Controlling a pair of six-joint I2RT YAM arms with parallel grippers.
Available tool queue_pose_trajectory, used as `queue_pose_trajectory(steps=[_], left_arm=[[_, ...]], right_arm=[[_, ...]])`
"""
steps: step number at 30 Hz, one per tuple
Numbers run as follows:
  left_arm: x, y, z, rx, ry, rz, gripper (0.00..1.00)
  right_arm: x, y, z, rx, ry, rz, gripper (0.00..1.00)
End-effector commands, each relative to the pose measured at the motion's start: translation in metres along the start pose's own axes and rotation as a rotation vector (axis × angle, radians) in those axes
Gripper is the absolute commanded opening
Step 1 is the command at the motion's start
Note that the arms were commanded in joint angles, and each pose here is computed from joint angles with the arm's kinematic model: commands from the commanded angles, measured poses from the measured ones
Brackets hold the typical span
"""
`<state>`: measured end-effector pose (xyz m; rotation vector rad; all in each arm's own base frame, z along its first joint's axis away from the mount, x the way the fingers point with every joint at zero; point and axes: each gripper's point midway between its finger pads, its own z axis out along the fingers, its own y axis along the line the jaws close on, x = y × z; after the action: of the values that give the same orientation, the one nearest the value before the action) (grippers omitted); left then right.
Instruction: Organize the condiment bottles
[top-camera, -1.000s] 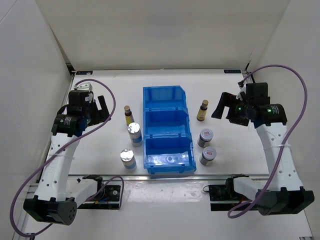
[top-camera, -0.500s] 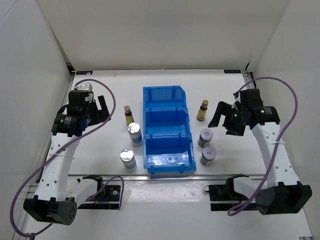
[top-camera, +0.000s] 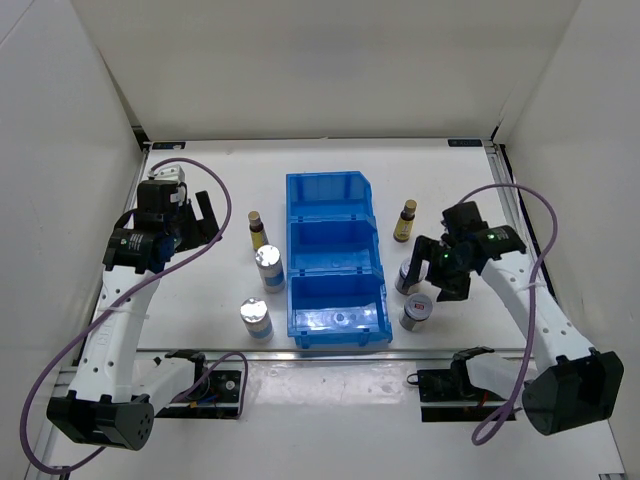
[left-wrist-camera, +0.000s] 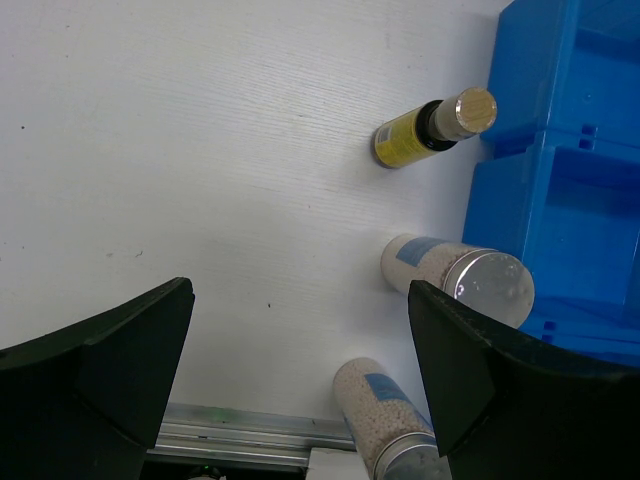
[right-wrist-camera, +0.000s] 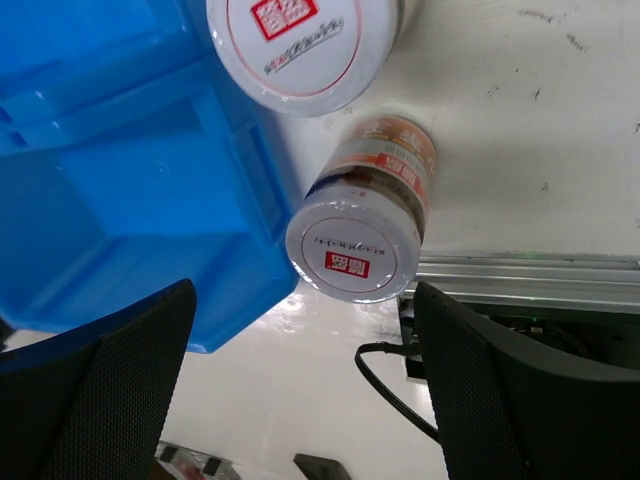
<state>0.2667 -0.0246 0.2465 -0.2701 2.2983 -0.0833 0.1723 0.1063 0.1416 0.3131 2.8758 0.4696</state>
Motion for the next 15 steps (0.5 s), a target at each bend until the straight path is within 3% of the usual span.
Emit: queue_pose_trajectory(steps=[1,15], left_arm=[[-0.004,-0.002,-0.007,0.02,-0.021,-0.001,1.0],[-0.002,0.0,-0.008,0.011,-0.023,-0.001,1.0]], right_arm=[[0.003,-0.003,0.001,0.085,-0.048,0.002,0.91],[0.026,-0.032,0.036,0.333,0.012,0.014,0.94]])
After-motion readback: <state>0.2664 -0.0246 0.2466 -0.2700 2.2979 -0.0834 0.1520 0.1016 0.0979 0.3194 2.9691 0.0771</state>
